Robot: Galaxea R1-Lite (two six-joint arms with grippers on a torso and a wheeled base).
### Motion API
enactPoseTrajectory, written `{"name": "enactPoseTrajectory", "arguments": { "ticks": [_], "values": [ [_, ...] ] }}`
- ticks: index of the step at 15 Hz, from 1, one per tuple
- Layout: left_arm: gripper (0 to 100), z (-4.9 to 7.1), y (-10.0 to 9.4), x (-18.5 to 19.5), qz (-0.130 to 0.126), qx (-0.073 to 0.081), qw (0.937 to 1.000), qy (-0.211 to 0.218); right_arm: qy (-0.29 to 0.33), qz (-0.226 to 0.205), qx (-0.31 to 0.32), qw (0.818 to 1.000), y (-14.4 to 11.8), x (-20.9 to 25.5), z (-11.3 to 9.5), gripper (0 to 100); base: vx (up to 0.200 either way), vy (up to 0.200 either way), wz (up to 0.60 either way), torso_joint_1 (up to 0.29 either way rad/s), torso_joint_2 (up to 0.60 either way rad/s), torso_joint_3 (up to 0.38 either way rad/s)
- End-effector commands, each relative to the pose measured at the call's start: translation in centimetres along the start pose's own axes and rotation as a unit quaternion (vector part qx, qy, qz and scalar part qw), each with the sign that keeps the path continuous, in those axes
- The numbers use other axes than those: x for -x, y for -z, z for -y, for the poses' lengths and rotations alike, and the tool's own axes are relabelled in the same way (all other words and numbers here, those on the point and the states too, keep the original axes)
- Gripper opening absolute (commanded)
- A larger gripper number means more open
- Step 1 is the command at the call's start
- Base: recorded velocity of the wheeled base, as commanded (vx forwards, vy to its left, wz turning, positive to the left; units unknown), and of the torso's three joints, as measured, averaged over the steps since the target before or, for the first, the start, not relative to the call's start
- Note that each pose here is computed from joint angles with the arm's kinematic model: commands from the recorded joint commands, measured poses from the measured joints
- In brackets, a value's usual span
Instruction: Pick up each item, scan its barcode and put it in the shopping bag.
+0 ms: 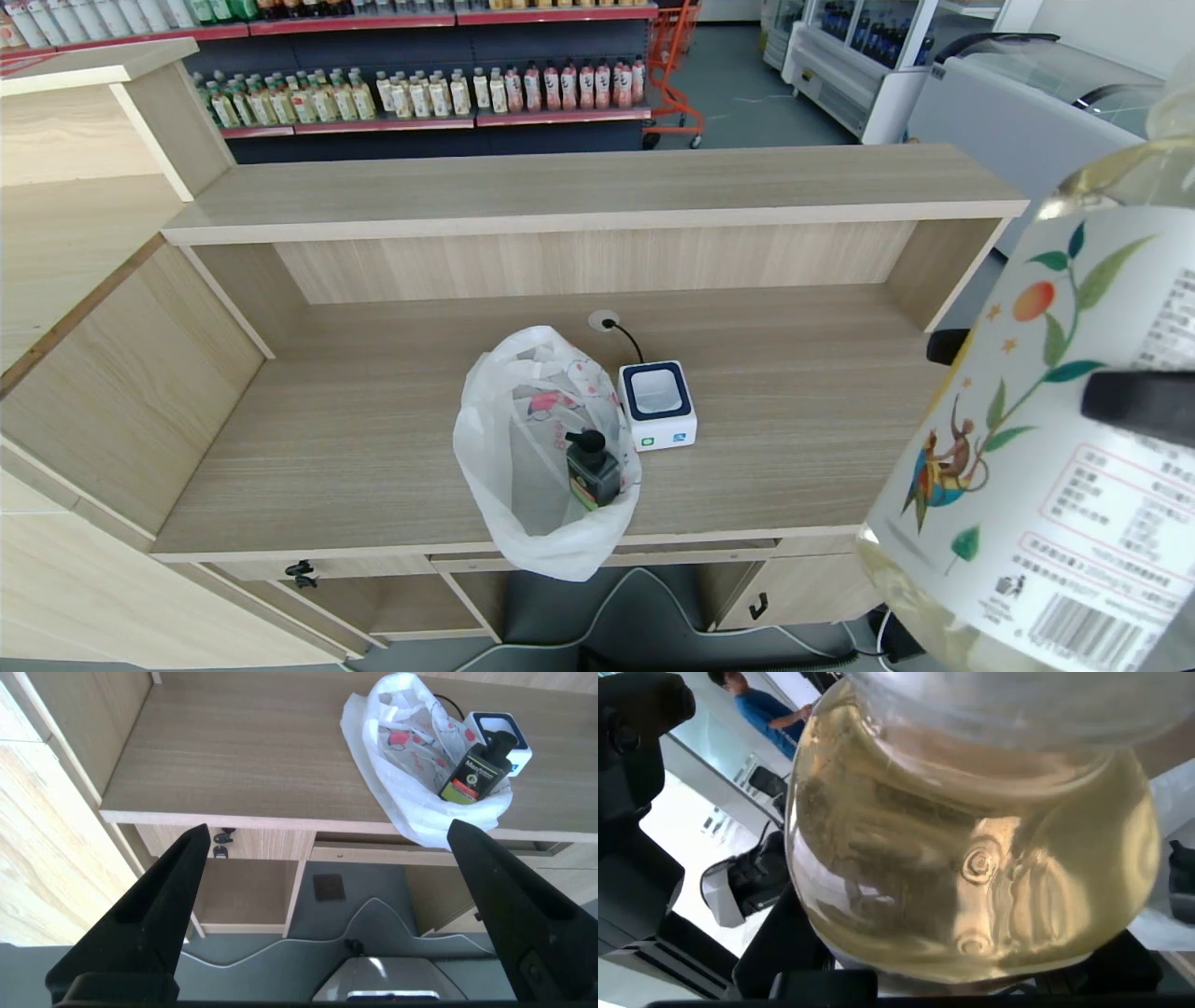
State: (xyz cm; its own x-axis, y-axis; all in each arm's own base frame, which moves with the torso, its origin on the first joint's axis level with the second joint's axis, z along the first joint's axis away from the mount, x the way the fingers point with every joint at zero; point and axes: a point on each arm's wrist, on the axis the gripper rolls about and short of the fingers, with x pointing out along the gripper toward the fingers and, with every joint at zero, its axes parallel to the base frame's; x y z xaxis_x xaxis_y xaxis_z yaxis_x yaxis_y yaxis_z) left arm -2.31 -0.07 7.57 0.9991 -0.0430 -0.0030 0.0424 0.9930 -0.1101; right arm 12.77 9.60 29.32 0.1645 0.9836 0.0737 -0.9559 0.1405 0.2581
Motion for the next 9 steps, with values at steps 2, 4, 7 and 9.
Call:
{"name": "enactPoseTrajectory", "arguments": {
  "ticks": [2, 4, 7, 9],
  "values": [
    [100, 0.0, 0.0, 0.0, 0.000, 0.000, 1.0000, 0.000, 0.165, -0.035, 0.142, 0.975, 1.3, 1.9, 8.5, 0, 0.000, 0.000, 0.00, 0.000, 0.00, 0.000],
    [100, 0.0, 0.0, 0.0, 0.000, 0.000, 1.0000, 0.000, 0.214, -0.078, 0.255, 0.939, 2.1, 2.9, 14.2, 0, 0.000, 0.000, 0.00, 0.000, 0.00, 0.000],
    [100, 0.0, 0.0, 0.0, 0.000, 0.000, 1.0000, 0.000, 0.206, -0.077, 0.369, 0.903, 2.5, 1.5, 19.9, 0, 0.000, 0.000, 0.00, 0.000, 0.00, 0.000],
    [100, 0.0, 0.0, 0.0, 0.000, 0.000, 1.0000, 0.000, 0.186, -0.059, 0.421, 0.886, 3.4, -0.5, 22.4, 0, 0.000, 0.000, 0.00, 0.000, 0.00, 0.000]
  ]
}}
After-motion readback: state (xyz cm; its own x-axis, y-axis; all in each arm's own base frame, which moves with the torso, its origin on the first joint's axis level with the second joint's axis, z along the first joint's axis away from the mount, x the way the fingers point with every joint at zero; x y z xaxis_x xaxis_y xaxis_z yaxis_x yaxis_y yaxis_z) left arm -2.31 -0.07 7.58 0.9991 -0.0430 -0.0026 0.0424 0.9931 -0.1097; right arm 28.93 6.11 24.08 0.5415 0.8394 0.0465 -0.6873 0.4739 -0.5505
